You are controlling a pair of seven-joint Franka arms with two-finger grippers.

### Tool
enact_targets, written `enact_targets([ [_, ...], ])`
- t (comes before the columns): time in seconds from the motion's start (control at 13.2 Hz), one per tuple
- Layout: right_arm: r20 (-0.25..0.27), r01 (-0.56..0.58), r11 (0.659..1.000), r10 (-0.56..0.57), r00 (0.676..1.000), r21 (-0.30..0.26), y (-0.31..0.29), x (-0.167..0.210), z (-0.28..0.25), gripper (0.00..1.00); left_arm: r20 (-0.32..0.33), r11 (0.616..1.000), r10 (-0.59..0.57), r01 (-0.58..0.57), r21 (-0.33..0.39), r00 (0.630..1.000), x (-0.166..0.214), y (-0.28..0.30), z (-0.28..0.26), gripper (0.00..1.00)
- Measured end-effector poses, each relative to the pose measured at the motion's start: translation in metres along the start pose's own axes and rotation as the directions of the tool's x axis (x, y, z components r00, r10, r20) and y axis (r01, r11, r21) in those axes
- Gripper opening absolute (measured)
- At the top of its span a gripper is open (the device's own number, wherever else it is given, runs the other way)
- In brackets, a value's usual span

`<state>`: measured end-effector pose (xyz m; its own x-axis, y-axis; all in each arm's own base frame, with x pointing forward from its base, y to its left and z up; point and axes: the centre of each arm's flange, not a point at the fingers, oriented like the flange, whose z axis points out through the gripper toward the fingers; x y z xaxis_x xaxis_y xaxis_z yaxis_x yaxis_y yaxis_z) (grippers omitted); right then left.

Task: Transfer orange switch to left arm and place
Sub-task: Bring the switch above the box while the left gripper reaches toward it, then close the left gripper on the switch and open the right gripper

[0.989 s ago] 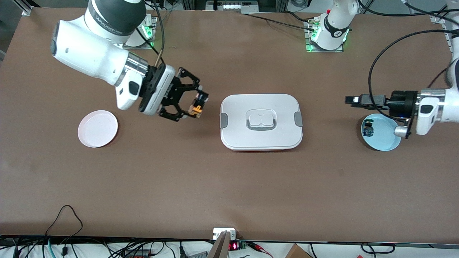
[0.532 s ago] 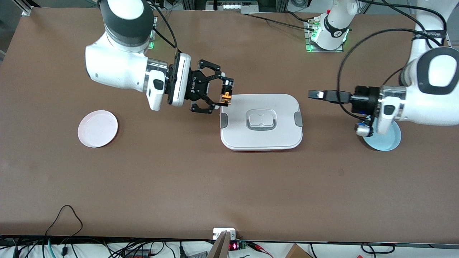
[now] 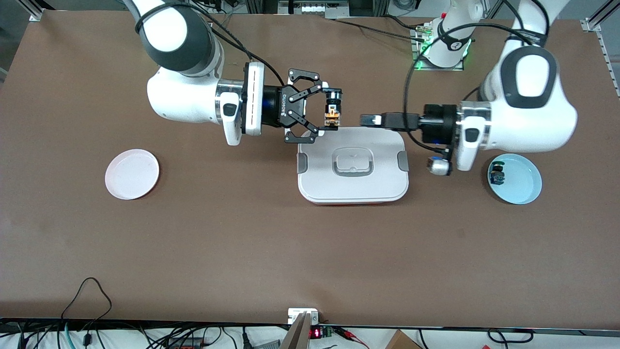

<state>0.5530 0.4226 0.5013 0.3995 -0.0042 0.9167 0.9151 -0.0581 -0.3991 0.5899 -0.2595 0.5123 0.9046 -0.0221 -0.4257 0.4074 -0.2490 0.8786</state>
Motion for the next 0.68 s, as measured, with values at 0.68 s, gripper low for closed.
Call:
enact_targets([
  [0.68, -0.053, 0.024, 1.000, -0.023, 0.998, 0.015, -0.002, -0.005, 0.023, 0.73, -0.031, 0.999, -0.044, 0.043, -0.026, 0.999, -0.015, 0.020, -0.006, 1.00],
])
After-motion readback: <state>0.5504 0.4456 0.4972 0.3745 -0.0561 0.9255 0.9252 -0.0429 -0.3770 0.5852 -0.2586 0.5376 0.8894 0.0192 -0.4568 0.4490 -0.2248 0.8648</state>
